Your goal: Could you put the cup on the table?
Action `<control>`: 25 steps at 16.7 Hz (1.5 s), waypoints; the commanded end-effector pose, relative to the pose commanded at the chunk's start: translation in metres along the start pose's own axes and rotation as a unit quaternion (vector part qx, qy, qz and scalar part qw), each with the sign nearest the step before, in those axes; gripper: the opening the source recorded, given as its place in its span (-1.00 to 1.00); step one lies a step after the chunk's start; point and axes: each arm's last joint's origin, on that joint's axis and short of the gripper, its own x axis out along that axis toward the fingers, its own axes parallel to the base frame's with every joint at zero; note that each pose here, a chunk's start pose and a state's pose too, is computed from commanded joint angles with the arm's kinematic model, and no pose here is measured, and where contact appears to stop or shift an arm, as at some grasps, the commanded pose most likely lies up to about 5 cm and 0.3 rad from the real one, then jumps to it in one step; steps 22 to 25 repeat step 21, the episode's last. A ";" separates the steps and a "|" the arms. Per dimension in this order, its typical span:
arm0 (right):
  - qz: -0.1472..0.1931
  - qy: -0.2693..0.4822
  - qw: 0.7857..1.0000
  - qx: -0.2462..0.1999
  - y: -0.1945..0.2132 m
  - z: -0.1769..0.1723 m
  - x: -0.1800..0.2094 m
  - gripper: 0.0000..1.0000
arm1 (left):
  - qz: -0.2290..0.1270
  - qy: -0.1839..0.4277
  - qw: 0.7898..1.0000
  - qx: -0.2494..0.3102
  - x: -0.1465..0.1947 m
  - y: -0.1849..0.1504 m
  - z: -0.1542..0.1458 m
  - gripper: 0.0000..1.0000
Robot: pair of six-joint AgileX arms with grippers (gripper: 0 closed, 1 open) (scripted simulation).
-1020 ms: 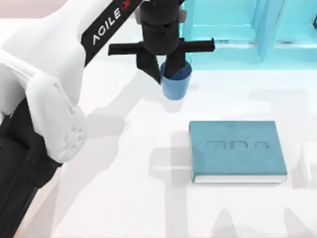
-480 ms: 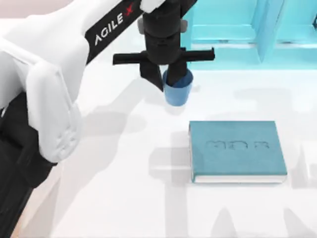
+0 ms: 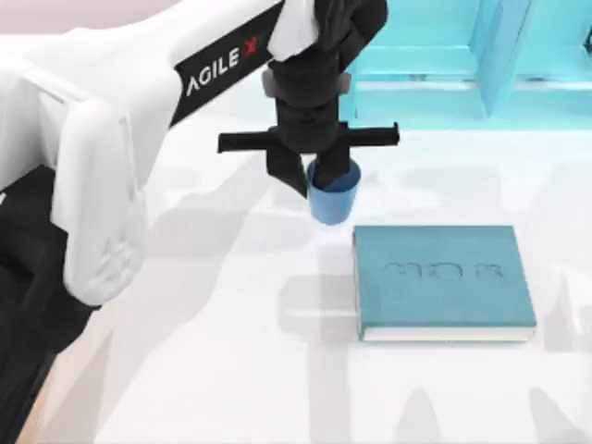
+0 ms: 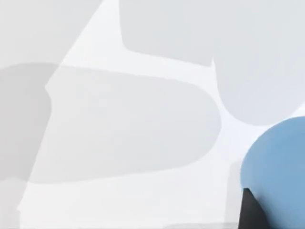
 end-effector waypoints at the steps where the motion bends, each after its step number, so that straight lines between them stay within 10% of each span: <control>1: 0.000 0.000 1.000 0.000 0.000 0.000 0.000 1.00 | 0.000 0.000 1.000 0.000 0.000 0.000 0.000 -1.00; 15: 0.000 0.000 1.000 0.000 0.000 0.000 0.000 1.00 | 0.000 0.000 1.000 0.000 0.000 0.000 0.000 0.96; 25: 0.000 0.000 1.000 0.000 0.000 0.000 0.000 1.00 | 0.000 0.000 1.000 0.000 0.000 0.000 0.000 1.00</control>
